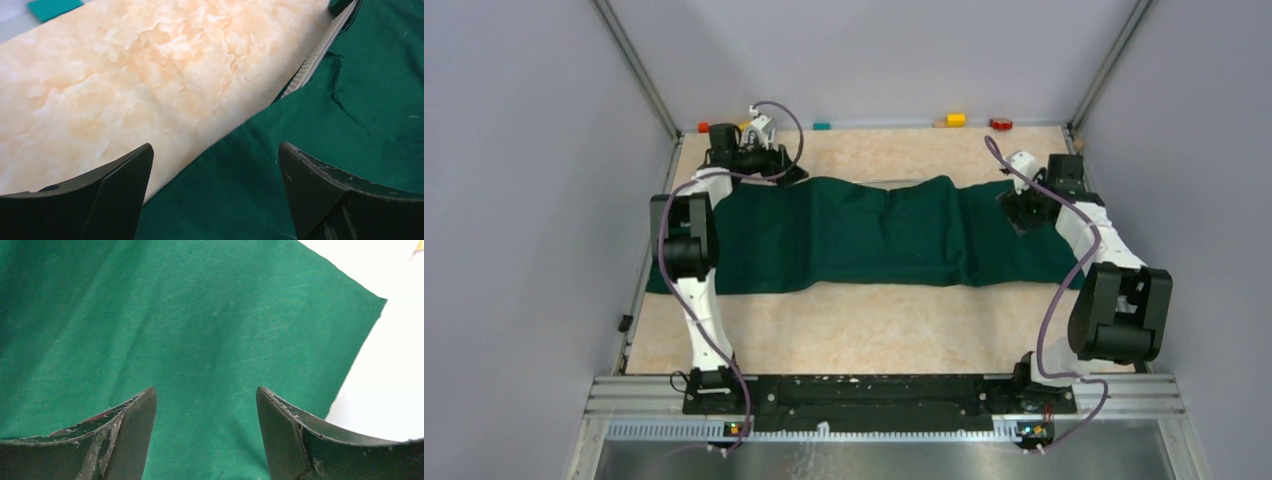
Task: Open and lay out the surgical kit
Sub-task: Open the surgical kit at the center of the board.
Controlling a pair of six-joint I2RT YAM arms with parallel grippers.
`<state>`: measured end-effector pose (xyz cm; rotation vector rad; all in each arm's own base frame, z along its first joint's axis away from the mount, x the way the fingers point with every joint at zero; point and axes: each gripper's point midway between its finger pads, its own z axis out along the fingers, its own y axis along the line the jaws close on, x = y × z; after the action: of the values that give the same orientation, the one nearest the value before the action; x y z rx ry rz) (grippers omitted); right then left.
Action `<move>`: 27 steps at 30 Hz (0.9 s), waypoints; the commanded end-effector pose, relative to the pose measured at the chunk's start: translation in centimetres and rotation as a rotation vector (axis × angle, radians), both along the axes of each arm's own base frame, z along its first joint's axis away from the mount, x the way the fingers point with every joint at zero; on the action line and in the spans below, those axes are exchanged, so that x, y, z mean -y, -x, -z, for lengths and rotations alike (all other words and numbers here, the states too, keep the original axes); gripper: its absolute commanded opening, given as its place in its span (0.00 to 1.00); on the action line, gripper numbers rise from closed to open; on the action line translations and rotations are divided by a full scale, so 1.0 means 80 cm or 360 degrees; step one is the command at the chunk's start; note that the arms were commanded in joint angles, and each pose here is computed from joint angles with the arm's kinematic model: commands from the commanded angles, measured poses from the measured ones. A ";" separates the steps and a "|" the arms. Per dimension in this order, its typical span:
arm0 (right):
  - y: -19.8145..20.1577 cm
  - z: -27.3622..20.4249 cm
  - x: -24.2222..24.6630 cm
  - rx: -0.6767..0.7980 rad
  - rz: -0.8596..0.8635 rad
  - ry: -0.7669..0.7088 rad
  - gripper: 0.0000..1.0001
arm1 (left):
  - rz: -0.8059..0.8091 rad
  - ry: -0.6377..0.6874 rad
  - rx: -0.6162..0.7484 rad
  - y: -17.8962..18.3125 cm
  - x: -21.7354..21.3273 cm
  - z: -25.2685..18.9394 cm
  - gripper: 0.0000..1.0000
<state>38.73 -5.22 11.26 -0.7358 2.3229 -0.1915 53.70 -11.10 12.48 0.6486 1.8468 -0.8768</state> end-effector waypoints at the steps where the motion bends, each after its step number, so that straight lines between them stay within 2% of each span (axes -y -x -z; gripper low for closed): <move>1: 0.007 -0.036 -0.035 0.0051 -0.0017 -0.0194 0.72 | 0.0204 0.0191 -0.0072 -0.006 0.031 -0.003 0.99; 10: 0.017 -0.024 -0.064 0.0001 -0.0028 -0.0327 0.72 | 0.0368 0.0430 -0.0250 -0.006 0.054 0.007 0.99; 22: 0.021 -0.001 -0.064 -0.0058 -0.0023 -0.0321 0.72 | 0.0455 0.0460 -0.0327 0.027 0.065 0.012 0.96; 27: 0.022 0.002 -0.064 -0.0068 -0.0023 -0.0322 0.72 | 0.0463 0.0443 -0.0323 0.032 0.065 0.011 0.89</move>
<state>36.62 -0.61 10.96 -0.6570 2.3575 0.0477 51.70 -16.14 8.51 0.5857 1.8682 -1.4293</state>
